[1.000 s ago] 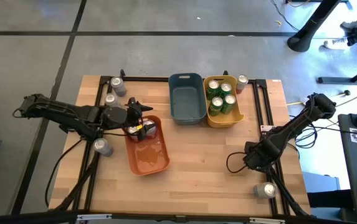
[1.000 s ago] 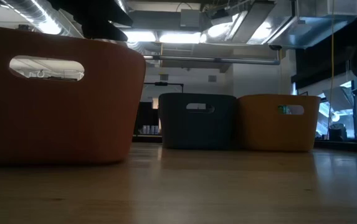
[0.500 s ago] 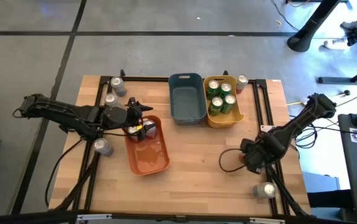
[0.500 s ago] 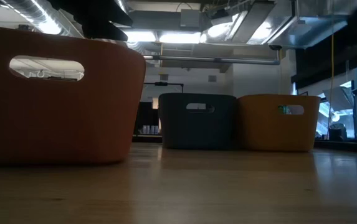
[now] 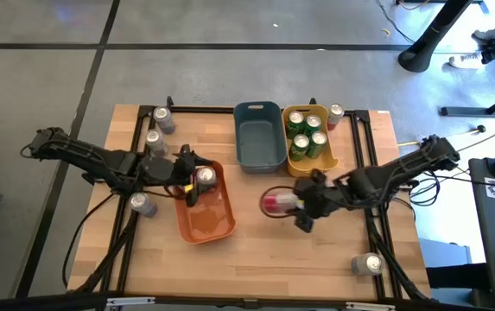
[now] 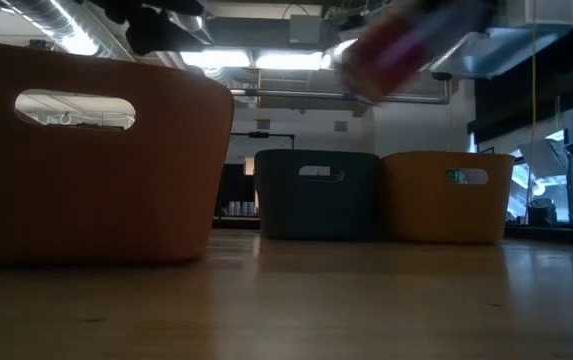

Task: Sort soda cans
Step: Put the pink-white soda can into the orange bin

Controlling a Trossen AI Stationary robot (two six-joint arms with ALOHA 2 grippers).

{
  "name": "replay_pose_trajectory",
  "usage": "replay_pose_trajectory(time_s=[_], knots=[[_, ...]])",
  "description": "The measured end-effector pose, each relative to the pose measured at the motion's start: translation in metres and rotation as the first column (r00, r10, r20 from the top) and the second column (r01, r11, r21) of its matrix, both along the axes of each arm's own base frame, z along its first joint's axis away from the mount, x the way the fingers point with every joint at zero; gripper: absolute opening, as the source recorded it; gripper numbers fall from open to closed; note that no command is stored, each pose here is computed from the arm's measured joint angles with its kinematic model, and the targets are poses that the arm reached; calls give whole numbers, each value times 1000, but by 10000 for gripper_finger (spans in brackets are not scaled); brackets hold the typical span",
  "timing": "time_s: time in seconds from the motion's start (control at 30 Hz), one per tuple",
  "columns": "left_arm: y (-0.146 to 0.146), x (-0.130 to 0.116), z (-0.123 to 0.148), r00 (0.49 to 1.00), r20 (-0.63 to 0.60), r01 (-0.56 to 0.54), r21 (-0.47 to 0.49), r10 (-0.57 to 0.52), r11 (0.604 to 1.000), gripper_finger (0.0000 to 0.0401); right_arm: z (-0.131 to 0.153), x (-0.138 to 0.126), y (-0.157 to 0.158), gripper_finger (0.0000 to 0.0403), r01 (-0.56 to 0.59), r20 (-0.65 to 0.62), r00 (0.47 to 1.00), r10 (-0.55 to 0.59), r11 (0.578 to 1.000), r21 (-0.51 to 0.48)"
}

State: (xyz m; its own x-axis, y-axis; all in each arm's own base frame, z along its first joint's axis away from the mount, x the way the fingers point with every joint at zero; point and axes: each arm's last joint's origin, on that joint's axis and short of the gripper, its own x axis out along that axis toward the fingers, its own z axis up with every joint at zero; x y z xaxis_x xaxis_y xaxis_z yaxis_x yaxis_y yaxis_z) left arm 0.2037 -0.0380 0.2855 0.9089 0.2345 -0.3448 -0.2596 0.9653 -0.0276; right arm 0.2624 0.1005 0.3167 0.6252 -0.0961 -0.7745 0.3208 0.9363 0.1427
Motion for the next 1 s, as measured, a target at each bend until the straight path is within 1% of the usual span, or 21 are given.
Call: replay_pose_trajectory(time_s=[0.13, 0.23, 0.37, 0.5, 0.6, 0.67, 0.8, 0.9, 1.0], knots=[[-11, -3, 0, 999, 7, 43, -34, -43, 998, 343, -4, 35, -7, 290, -56, 102, 993, 64, 996, -76], [-18, -4, 0, 998, 14, 69, -58, -68, 996, 328, -8, 57, -13, 290, -89, 138, 985, 104, 990, -111], [-24, -6, 1, 996, 25, 92, -78, -91, 993, 285, -16, 81, -19, 290, -121, 166, 976, 145, 982, -147], [-27, -5, 6, 991, 74, 115, -72, -110, 991, 220, -24, 102, -20, 291, -154, 228, 954, 195, 971, -184], [-27, -5, 4, 992, 56, 120, -54, -116, 991, 164, -28, 110, -20, 291, -172, 248, 943, 224, 962, -212], [-27, -6, 3, 992, 44, 118, -51, -116, 992, 127, -25, 111, -20, 291, -167, 273, 934, 231, 957, -237], [-29, -2, -1, 993, 19, 121, -34, -120, 992, 62, -19, 114, -20, 291, -152, 332, 914, 232, 957, -248], [-31, 5, -9, 992, -20, 123, -23, -123, 992, 27, -20, 115, -20, 291, -162, 335, 908, 249, 950, -267], [-33, 10, -17, 991, -67, 118, -21, -119, 993, 5, -19, 116, -21, 291, -152, 345, 906, 247, 948, -279]])
